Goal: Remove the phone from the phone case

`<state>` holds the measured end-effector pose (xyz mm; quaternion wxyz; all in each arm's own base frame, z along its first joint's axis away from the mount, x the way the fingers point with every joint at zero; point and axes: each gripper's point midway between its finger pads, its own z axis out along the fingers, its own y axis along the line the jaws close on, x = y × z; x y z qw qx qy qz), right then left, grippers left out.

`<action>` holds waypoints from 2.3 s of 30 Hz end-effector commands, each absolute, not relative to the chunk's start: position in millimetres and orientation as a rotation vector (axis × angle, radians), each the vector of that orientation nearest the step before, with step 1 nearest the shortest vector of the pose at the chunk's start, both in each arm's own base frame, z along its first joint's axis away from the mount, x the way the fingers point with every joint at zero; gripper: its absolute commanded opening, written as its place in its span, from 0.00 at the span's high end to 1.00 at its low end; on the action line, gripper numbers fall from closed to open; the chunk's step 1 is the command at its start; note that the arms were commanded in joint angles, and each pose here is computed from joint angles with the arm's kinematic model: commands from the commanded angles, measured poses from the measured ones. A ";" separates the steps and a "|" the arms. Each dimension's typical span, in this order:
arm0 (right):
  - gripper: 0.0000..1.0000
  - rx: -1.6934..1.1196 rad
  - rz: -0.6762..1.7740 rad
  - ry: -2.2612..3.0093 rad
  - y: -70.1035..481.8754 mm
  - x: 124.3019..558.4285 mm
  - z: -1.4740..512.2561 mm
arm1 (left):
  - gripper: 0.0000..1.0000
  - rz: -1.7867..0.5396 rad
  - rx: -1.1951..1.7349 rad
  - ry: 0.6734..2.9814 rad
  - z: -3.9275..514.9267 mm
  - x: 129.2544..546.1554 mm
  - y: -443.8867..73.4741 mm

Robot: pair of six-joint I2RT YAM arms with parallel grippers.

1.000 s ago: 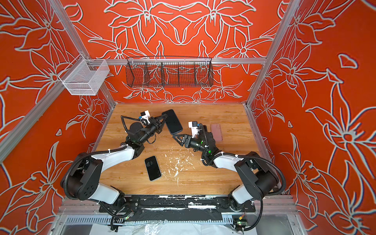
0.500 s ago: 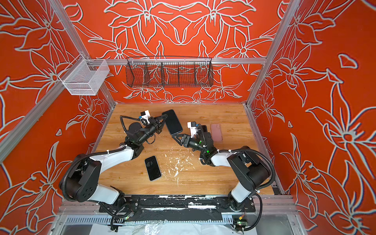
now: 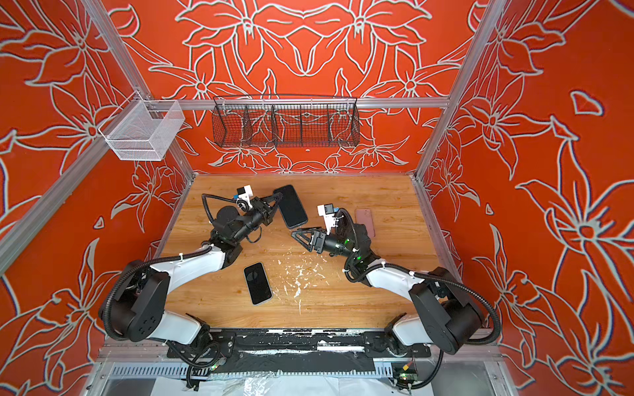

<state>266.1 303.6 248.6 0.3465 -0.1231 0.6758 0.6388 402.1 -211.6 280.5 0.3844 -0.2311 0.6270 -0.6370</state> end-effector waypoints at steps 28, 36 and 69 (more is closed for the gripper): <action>0.30 -0.167 1.605 1.802 308.5 304.5 234.5 | 1.00 -1.789 -0.503 1.471 321.0 393.2 -217.4; 0.31 -0.111 1.596 1.805 303.6 314.5 230.7 | 1.00 -1.805 -0.490 1.465 325.6 388.7 -217.8; 0.66 -0.067 1.815 1.594 297.7 322.0 275.5 | 1.00 -1.789 -0.466 1.494 306.7 376.2 -216.8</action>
